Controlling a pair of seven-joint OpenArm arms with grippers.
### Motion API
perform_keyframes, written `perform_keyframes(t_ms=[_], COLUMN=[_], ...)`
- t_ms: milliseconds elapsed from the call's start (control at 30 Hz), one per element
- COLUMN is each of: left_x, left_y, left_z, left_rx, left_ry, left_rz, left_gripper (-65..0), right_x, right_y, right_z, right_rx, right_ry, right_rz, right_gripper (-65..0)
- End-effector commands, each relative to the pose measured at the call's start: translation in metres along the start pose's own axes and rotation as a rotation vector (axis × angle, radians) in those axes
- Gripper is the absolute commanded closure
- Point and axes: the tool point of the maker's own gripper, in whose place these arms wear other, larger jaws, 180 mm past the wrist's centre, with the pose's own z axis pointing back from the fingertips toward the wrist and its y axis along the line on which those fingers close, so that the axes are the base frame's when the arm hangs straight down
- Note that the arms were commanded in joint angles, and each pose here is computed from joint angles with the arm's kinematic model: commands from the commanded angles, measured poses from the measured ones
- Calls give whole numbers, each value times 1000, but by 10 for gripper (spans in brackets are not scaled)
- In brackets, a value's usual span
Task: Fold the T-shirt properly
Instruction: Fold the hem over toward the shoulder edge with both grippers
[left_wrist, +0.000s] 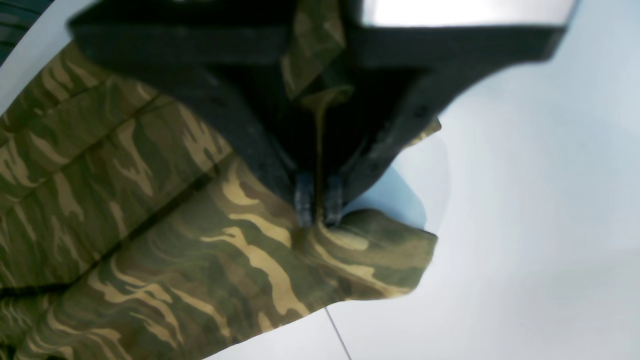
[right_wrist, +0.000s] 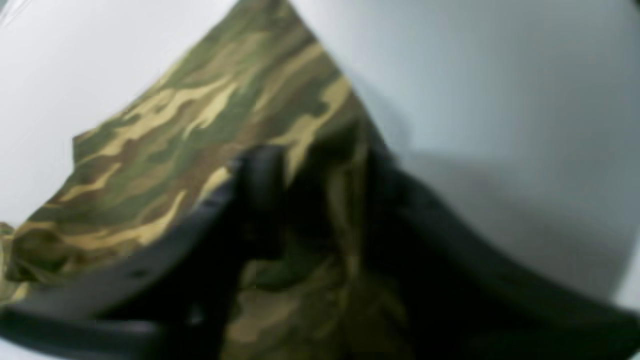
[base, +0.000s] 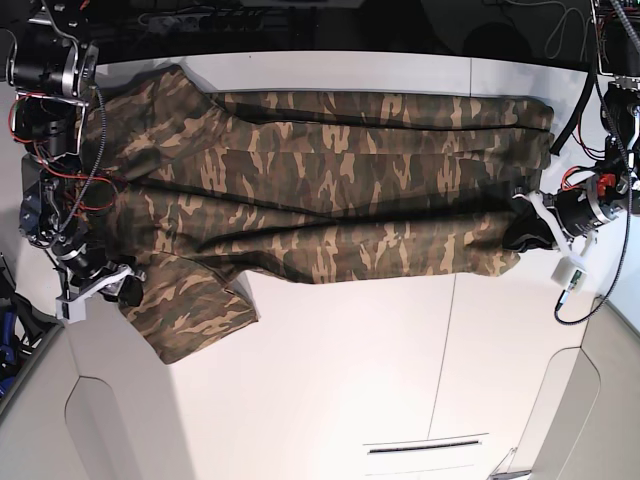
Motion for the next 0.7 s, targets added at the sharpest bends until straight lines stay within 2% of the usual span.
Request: perform_keyframes(t_ms=[0, 67, 100, 233, 467, 567, 667], left_x=[20, 20, 20, 29, 51, 49, 49], left_y=[3, 2, 2, 5, 19, 18, 17], left_z=[6, 6, 6, 8, 22, 23, 23], left_rx=[0, -1, -1, 3, 29, 23, 17], left_ry=[-52, -54, -56, -81, -112, -90, -90], left_rz=[-25, -25, -24, -32, -72, -67, -62], left_gripper=[0, 0, 0, 0, 0, 0, 0], right_x=[19, 25, 29, 59, 146, 164, 164], right_y=[3, 11, 14, 21, 43, 52, 60], right_z=[1, -2, -2, -4, 13, 17, 18], right_rx=[17, 42, 54, 67, 100, 133, 168], right_ry=[-29, -39, -47, -88, -202, -185, -135], right_rz=[27, 34, 38, 57, 154, 136, 109], right_gripper=[-132, -19, 0, 0, 0, 0, 0])
